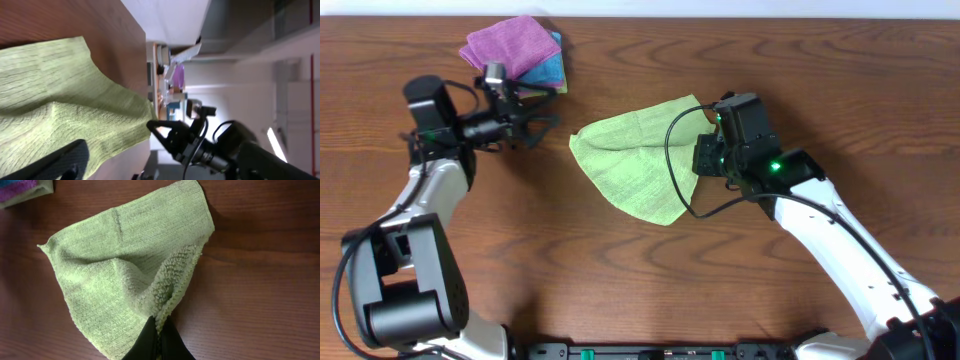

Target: Fold the cloth

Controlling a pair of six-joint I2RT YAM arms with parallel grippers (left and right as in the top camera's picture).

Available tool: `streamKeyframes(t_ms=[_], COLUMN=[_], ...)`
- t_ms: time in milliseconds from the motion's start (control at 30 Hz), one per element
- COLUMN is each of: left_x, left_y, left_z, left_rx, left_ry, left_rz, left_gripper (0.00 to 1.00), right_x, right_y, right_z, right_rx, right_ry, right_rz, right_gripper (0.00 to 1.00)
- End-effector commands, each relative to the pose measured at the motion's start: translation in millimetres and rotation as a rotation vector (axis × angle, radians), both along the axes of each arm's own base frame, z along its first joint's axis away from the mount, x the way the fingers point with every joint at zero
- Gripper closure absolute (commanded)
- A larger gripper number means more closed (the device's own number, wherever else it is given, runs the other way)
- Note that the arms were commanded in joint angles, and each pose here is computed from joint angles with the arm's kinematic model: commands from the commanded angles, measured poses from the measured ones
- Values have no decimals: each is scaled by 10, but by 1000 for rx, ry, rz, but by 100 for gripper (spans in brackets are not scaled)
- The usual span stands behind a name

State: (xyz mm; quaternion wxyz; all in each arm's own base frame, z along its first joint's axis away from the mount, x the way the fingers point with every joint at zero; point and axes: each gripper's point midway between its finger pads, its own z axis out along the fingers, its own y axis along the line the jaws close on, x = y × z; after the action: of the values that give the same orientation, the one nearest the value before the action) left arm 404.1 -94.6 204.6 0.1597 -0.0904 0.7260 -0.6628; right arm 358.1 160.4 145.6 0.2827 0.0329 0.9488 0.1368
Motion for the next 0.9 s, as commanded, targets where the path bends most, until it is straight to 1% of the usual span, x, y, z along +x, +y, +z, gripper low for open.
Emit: streamKeyframes(t_ms=[0,33,67,100,133,200,233,267,300,333,367,467,533,600,733,867], left_x=[-43,-34,-26,-28,-44,-112,-164,-222,-277,-322,-344,-335,-310,-284,-200,-30], left_y=[-163,-191,-215,-233,-253,-275,-261,-224,-174,-127,-98,-13,76,179,292,341], left_z=[79,45,-24,-94,-205,-520,-736,-958,-1142,-1287,-1369,-1533,-1615,-1682,-1705,-1640], left_rx=[35,45,61,78,105,200,283,383,481,570,628,779,873,968,1062,1101], left_ry=[-117,-112,-96,-79,-52,28,86,144,186,215,228,231,234,234,210,143], left_rz=[-53,-47,-35,-27,-18,6,27,49,64,76,83,117,154,195,254,319], left_gripper=[15,24,37,45,49,51,51,47,43,35,32,31,28,28,28,27], right_x=[20,29,42,49,54,58,58,56,53,48,42,32,24,11,-10,-16], right_y=[56,69,75,76,71,60,60,59,60,60,58,54,50,44,34,38], right_z=[33,43,55,60,62,62,61,60,58,54,50,41,34,23,6,3], right_rx=[-23,-23,-19,-18,-21,-26,-26,-26,-26,-27,-29,-31,-33,-36,-41,-42], right_ry=[-29,-37,-44,-47,-50,-52,-51,-50,-49,-47,-44,-39,-35,-28,-17,-16], right_rz=[36,42,41,41,38,34,34,34,35,35,36,36,36,36,37,38], right_gripper=[99,99,99,99,99,99,99,99,99,99,99,99,99,99,99,99])
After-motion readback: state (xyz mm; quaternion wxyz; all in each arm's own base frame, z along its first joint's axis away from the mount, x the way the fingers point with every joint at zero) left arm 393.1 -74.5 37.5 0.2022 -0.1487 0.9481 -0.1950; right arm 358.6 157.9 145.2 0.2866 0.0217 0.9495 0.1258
